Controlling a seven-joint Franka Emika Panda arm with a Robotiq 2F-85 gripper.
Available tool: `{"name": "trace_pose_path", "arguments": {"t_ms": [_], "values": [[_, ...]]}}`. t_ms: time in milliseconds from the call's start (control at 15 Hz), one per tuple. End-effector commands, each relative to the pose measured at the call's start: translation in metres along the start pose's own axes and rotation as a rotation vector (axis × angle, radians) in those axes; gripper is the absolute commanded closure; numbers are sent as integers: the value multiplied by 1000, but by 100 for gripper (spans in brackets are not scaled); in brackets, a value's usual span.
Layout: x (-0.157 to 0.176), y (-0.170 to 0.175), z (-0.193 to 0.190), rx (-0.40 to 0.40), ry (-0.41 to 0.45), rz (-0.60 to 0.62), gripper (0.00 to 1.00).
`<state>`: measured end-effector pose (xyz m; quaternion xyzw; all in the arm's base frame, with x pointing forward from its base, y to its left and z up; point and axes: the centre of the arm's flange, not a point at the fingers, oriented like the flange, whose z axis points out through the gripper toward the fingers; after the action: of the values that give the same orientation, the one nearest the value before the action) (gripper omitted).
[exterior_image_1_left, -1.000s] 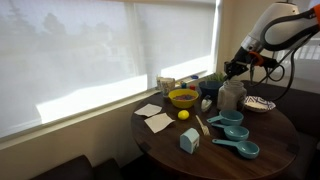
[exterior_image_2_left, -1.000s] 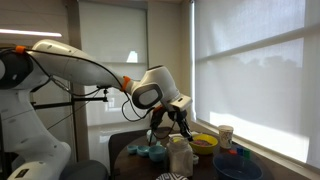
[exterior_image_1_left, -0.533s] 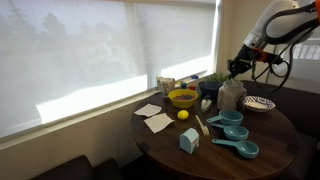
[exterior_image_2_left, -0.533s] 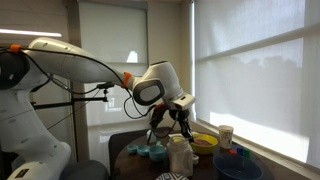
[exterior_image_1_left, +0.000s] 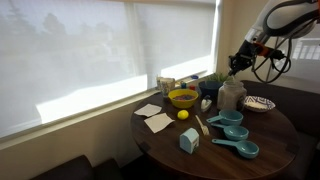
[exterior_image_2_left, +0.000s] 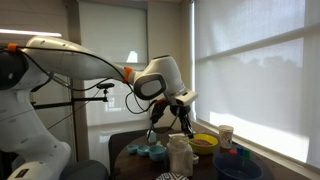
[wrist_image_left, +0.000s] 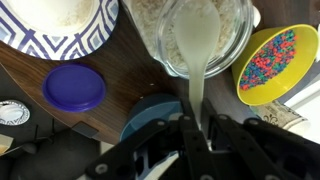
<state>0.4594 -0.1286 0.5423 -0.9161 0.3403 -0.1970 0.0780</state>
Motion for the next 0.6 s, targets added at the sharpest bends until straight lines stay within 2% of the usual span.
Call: {"name": "trace_pose_path", "arguments": {"t_ms": [0, 267, 533], "values": [[12, -15, -11, 15, -26, -3, 97], [10, -29, -29, 18, -24, -34, 97], [-15, -57, -40, 22, -24, -121, 97]]}}
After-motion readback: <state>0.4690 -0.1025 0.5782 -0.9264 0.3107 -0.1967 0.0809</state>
